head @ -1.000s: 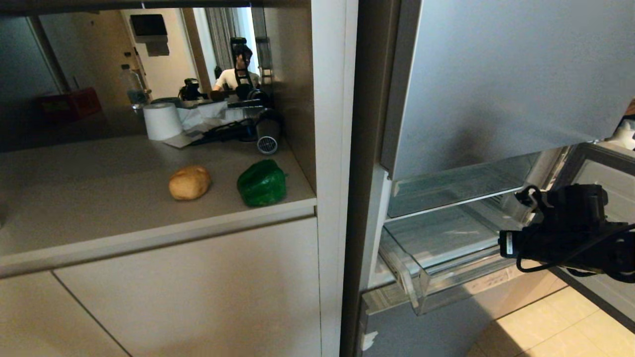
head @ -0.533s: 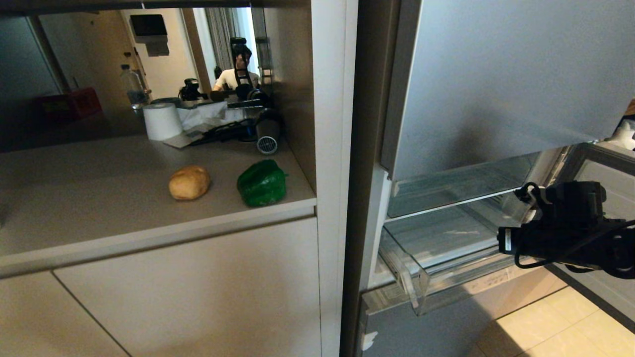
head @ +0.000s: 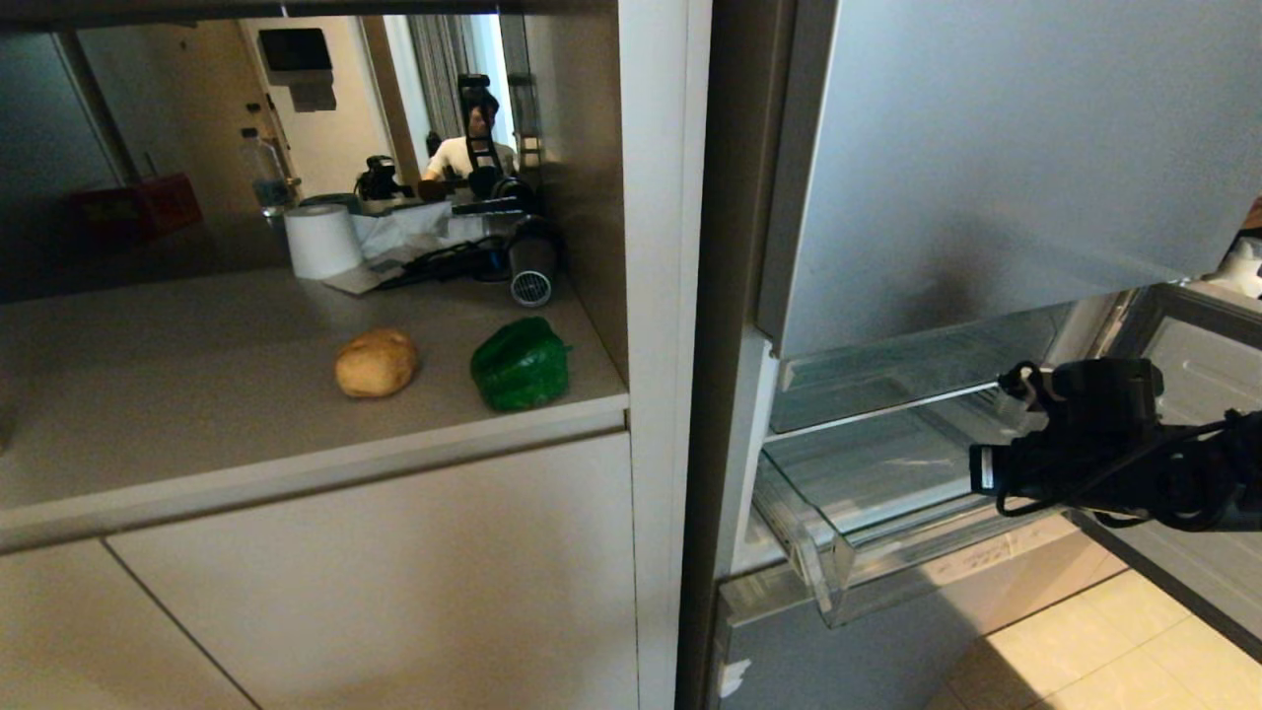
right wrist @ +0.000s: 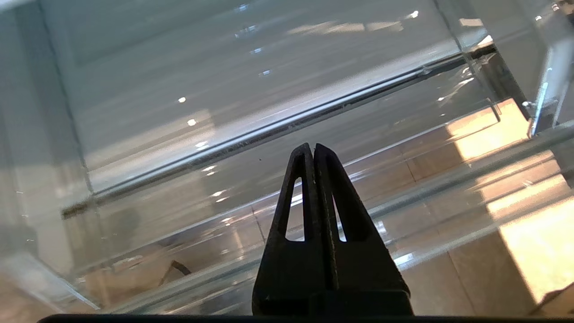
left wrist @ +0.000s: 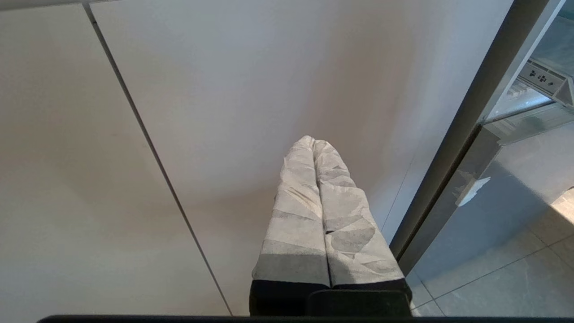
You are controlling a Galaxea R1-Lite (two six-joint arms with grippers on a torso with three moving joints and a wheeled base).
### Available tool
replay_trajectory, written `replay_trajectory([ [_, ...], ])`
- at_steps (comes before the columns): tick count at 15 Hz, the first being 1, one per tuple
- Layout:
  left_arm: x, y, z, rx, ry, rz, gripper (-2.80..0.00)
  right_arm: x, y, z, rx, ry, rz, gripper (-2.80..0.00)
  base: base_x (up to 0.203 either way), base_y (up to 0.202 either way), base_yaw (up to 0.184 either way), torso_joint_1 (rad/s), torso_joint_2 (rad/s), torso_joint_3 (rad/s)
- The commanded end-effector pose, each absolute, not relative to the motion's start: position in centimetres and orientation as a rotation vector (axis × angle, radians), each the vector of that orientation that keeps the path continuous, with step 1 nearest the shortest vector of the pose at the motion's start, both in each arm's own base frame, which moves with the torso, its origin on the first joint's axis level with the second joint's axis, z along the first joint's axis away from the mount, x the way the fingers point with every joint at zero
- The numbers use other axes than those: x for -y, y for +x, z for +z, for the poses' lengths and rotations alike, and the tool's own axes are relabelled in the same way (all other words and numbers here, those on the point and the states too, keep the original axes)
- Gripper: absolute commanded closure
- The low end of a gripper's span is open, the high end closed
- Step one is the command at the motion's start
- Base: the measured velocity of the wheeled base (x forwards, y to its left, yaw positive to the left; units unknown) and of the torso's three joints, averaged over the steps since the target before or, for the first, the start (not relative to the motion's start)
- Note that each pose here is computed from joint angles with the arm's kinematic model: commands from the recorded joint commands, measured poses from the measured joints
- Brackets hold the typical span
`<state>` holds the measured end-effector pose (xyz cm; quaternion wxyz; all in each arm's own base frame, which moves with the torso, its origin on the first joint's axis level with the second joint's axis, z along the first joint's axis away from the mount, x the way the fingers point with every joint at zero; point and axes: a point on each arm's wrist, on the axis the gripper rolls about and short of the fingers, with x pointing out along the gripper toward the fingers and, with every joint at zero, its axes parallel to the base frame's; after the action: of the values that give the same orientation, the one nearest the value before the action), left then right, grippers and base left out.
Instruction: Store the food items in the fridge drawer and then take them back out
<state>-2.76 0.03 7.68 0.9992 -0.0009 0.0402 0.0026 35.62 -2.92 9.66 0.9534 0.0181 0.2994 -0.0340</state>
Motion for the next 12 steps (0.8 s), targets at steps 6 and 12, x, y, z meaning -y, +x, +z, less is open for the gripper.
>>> replay_trajectory([
  [6, 0.0, -2.8, 7.7, -0.081, -0.003, 0.006, 0.0, 3.0, 34.3, 10.6, -0.716, 0.016, -0.114, 0.0, 0.0, 0.0, 0.0, 0.0, 0.0, 0.0],
  [12, 0.0, -2.8, 7.7, -0.081, -0.002, 0.006, 0.0, 2.8, 30.6, 12.2, -0.804, 0.007, -0.14, 0.0, 0.0, 0.0, 0.0, 0.0, 0.0, 0.0],
])
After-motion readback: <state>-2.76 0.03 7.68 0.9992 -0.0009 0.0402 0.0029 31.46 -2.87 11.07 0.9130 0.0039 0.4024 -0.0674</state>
